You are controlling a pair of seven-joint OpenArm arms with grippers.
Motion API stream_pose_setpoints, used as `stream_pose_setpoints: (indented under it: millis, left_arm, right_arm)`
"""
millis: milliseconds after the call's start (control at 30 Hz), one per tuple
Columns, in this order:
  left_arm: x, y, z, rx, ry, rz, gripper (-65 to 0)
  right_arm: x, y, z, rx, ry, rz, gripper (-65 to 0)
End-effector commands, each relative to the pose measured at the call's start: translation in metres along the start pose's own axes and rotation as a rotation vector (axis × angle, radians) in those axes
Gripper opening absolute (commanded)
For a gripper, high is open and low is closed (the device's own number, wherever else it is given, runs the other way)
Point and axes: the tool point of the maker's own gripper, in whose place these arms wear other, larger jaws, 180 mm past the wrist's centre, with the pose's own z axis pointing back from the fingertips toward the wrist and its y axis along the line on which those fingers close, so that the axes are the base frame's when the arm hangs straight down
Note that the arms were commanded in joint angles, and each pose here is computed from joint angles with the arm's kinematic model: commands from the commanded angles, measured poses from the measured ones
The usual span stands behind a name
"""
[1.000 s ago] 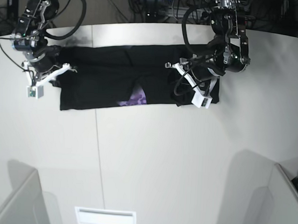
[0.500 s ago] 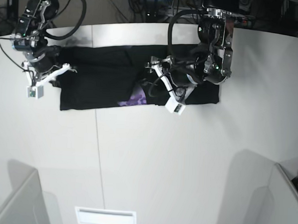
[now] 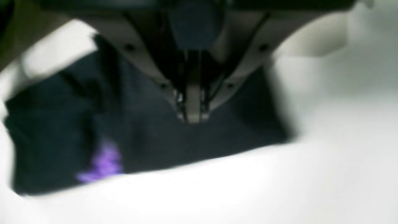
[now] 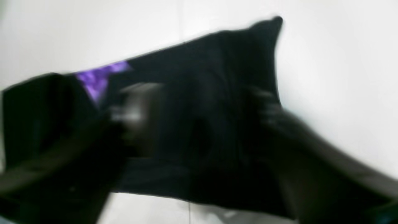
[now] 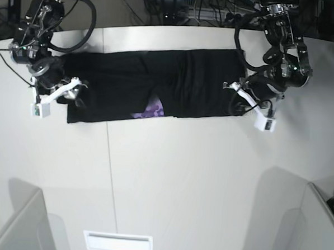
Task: Fold the T-shirt properly
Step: 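Release the left gripper and lift it off the folded strip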
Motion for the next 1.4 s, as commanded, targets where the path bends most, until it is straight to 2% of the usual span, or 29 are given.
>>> stream_pose_setpoints:
  millis: [0,167,300,400,567,633,700,767,867,967,1067,1167,1267,1367]
  left_arm:
    - [0.011,0.007,0.009,0.012,-0.053,0.008,-65.0]
    - [0.001,0.072,0.045,0.184,-0.044,0.028,-65.0]
    - [-0.011,0.113,0.073,0.298,-0.024,0.049,-65.0]
    - [-0.022,0.141,0.092,0.371,-0.014,0.100,-65.0]
    - [-0.032,0.154,0.092,0.395,-0.012,0.130,-65.0]
    - [-0.031,0.155,0.088,0.424,-0.028,0.082,-65.0]
    - [-0.041,0.153,0.081,0.458,0.007,-0.003,-65.0]
    - [-0.046,0.146,0.072,0.456,0.015,-0.062,-65.0]
    - [-0.055,0.134,0.062,0.422,0.028,-0.092,-65.0]
    - [-0.054,0.123,0.056,0.372,0.016,-0.072,-65.0]
    - [-0.051,0.117,0.053,0.337,-0.003,-0.045,-65.0]
    - [-0.046,0.116,0.051,0.329,-0.016,-0.044,-65.0]
    - [-0.044,0.111,0.043,0.316,-0.032,-0.012,-65.0]
    - [-0.041,0.101,0.034,0.291,-0.048,0.005,-65.0]
  right_arm:
    - [0.014,-0.002,0.002,0.008,-0.037,0.011,-19.5]
    - [0.010,-0.025,-0.017,0.002,0.017,-0.041,-25.2]
    - [0.001,-0.048,-0.027,-0.022,0.066,-0.079,-25.4]
    - [0.004,-0.063,-0.023,-0.051,0.053,-0.120,-25.4]
    - [-0.002,-0.076,-0.023,-0.072,0.088,-0.141,-25.4]
    - [-0.008,-0.077,-0.026,-0.069,0.110,-0.153,-25.4]
    - [-0.012,-0.079,-0.026,-0.072,0.119,-0.162,-25.4]
    - [-0.017,-0.081,-0.027,-0.073,0.137,-0.170,-25.4]
    - [-0.024,-0.081,-0.030,-0.061,0.156,-0.164,-25.2]
    - [-0.036,-0.080,-0.034,-0.025,0.188,-0.127,-25.2]
    - [-0.050,-0.082,-0.036,-0.017,0.221,-0.139,-25.2]
    - [-0.062,-0.077,-0.033,0.005,0.259,-0.120,-25.2]
    - [-0.068,-0.059,-0.035,0.056,0.297,-0.041,-25.8]
    - [-0.073,-0.046,-0.037,0.080,0.311,-0.010,-26.0]
